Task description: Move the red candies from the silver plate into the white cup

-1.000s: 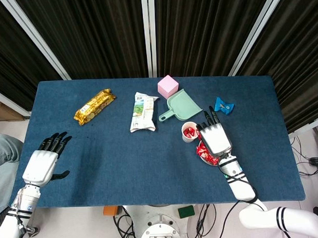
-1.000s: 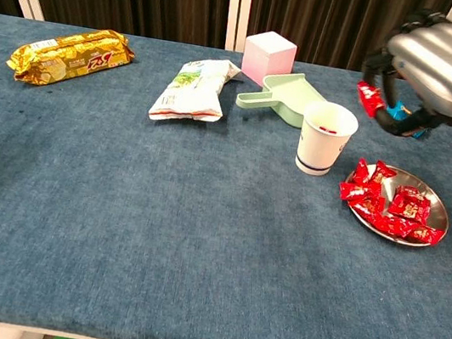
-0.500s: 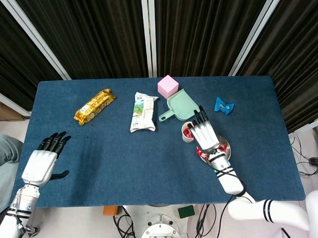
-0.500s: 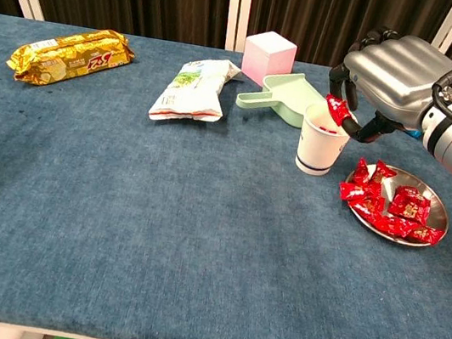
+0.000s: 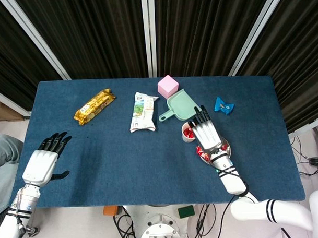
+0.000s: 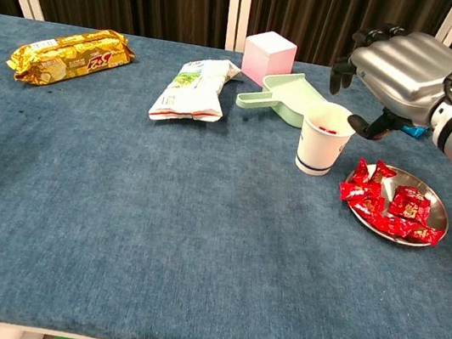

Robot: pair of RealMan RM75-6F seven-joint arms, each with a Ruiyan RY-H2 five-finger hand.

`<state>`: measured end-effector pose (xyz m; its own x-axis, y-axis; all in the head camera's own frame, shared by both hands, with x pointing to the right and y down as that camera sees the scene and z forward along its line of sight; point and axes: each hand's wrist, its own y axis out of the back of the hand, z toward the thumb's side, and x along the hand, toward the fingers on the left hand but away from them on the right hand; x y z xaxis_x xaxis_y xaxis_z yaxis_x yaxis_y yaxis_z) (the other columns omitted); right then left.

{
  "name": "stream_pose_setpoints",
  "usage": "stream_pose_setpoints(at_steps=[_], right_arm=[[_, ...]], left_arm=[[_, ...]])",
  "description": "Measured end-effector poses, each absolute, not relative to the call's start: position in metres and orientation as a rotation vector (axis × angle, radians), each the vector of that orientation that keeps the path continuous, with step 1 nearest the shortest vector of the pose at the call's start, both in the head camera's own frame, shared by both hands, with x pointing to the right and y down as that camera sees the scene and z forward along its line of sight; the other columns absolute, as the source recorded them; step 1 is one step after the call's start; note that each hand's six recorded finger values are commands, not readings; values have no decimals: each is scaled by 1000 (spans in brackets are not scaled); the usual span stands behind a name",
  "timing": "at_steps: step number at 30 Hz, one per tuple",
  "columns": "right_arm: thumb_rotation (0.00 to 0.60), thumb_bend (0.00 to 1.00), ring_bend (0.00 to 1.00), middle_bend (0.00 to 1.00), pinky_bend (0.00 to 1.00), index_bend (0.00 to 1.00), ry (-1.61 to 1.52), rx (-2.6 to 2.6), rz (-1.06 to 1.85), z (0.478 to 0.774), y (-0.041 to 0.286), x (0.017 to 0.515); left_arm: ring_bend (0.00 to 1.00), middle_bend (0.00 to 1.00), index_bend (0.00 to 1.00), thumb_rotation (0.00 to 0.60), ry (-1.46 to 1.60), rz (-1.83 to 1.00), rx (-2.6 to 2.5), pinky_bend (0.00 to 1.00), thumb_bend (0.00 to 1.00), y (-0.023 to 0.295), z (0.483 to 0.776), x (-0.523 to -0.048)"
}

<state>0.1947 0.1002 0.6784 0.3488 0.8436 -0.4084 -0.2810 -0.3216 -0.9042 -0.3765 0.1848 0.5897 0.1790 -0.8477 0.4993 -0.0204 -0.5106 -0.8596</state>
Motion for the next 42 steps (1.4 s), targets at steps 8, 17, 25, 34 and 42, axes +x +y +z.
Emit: stream_pose_setpoints(at_steps=[8, 17, 25, 34, 42], right_arm=[[600, 359, 0, 291, 0, 355, -563, -1453, 1277, 658, 118, 236], [600, 287, 0, 185, 0, 246, -473, -1504, 1426, 671, 156, 288], [600, 286, 0, 141, 0, 200, -434, -1526, 1500, 693, 163, 304], [600, 286, 0, 132, 0, 179, -405, -1558, 1492, 713, 162, 286], [600, 294, 0, 172, 0, 186, -365, -1553, 1498, 727, 161, 273]], left_arm=[[5, 30, 101, 600, 827, -1416, -1718, 144, 33, 185, 590, -377], [5, 30, 101, 600, 824, -1407, -1713, 144, 33, 186, 588, -374], [5, 30, 101, 600, 823, -1411, -1713, 144, 33, 186, 589, -374], [5, 30, 101, 600, 822, -1412, -1714, 144, 34, 186, 590, -375], [5, 30, 101, 600, 828, -1413, -1712, 144, 33, 186, 589, -376]])
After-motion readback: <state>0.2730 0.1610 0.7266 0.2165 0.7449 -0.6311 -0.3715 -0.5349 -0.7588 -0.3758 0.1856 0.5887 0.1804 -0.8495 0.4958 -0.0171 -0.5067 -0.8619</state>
